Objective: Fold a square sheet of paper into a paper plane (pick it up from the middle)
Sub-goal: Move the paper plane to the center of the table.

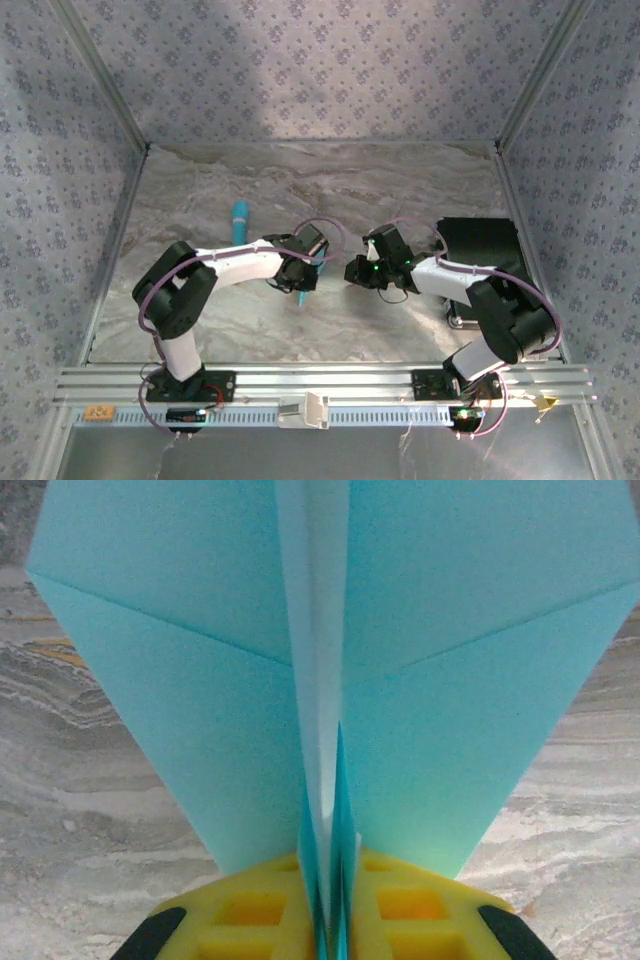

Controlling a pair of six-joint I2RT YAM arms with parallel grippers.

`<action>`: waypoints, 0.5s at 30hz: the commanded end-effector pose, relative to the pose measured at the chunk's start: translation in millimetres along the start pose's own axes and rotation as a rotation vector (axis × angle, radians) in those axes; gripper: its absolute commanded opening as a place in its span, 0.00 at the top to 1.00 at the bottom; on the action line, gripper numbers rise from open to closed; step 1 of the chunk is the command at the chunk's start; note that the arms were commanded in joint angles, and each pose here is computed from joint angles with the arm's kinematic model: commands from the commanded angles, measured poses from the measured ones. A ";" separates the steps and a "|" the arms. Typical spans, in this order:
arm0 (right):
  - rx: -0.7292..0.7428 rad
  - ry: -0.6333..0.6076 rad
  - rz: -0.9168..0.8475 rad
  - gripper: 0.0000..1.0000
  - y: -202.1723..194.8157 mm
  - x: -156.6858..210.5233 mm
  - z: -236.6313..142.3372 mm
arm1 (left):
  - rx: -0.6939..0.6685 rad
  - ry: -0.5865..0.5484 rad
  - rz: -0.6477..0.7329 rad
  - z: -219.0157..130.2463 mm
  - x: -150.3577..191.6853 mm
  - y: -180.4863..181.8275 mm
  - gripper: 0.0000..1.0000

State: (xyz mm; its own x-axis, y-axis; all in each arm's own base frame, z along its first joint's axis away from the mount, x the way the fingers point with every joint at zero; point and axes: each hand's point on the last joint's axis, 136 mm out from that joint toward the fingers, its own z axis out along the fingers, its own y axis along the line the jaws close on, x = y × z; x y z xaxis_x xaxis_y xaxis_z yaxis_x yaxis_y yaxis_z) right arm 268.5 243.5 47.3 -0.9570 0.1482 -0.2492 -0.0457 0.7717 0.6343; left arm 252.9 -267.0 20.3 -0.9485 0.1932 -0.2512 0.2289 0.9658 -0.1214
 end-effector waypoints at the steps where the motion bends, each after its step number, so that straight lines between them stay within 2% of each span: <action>1: -0.014 -0.005 -0.027 0.83 9.2 -6.3 -1.1 | -0.037 0.016 0.008 8.2 3.4 2.1 0.86; 7: -0.011 -0.016 -0.032 0.83 8.5 -8.3 -6.8 | -0.126 0.032 -0.010 14.3 10.2 9.3 0.83; 15: -0.034 -0.051 -0.028 0.83 8.8 -11.9 -18.2 | -0.152 0.058 -0.059 18.2 12.7 0.3 0.76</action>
State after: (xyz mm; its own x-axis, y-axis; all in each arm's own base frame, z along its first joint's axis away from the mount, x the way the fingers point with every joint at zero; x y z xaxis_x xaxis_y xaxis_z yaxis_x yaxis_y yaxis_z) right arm 273.3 239.1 58.2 -0.9475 0.1599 -0.2769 -0.0582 0.7651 0.6413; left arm 258.5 -278.6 19.7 -0.9509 0.1593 -0.2653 0.1785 0.9827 -0.0496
